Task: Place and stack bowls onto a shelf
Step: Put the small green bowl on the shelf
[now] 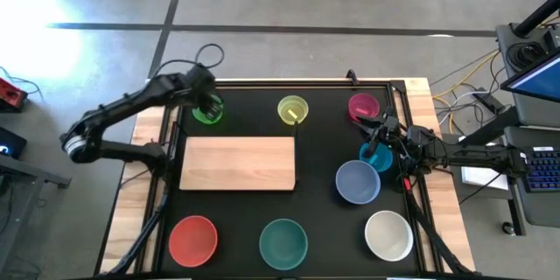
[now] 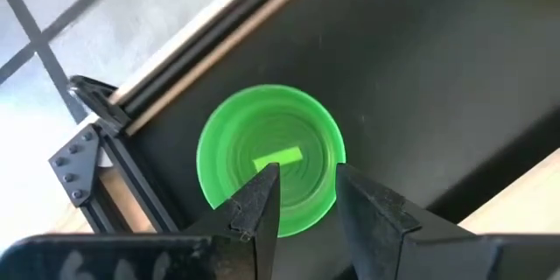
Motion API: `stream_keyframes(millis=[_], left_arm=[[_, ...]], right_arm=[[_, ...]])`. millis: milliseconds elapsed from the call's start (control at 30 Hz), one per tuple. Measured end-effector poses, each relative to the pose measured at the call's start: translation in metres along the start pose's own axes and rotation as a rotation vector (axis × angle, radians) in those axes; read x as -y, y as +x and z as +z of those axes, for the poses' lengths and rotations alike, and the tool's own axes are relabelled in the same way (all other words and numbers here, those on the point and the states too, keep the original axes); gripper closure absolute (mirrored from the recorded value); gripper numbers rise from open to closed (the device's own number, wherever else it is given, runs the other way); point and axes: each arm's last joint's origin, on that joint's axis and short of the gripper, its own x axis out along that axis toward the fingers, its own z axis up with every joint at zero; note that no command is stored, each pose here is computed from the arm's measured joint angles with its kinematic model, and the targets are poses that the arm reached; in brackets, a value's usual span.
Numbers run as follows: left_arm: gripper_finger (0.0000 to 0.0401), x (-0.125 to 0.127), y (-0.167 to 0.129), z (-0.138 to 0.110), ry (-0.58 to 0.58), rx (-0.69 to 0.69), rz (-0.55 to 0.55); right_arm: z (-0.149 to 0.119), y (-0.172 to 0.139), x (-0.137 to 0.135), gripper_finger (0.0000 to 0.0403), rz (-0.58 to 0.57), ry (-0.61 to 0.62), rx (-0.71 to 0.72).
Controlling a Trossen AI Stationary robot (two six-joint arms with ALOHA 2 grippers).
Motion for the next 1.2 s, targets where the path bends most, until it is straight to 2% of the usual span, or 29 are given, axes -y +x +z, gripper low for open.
stream_keyframes(millis=[300, 367, 500, 800, 1200], left_arm=[[0.0305, 0.009, 0.042, 0.008, 0.132, -0.164, 0.02], [0.0305, 0.012, 0.049, 0.01, 0.152, -0.18, -0.014], [0.0305, 0.02, 0.066, 0.015, 0.17, -0.192, -0.113], [0.0305, 0.025, 0.096, 0.017, 0.181, -0.267, -0.079], [0.0305, 0.026, 0.113, 0.014, 0.165, -0.289, -0.043]], right_arm=[[0.0, 0.0, 0.0, 0.0296, 0.0, 0.0, 0.0], [0.0, 0.0, 0.0, 0.0296, 0.0, 0.001, 0.0], [0.0, 0.0, 0.0, 0.0296, 0.0, 0.001, 0.0], [0.0, 0.0, 0.0, 0.0296, 0.0, 0.001, 0.0], [0.0, 0.0, 0.0, 0.0296, 0.0, 0.001, 0.0]])
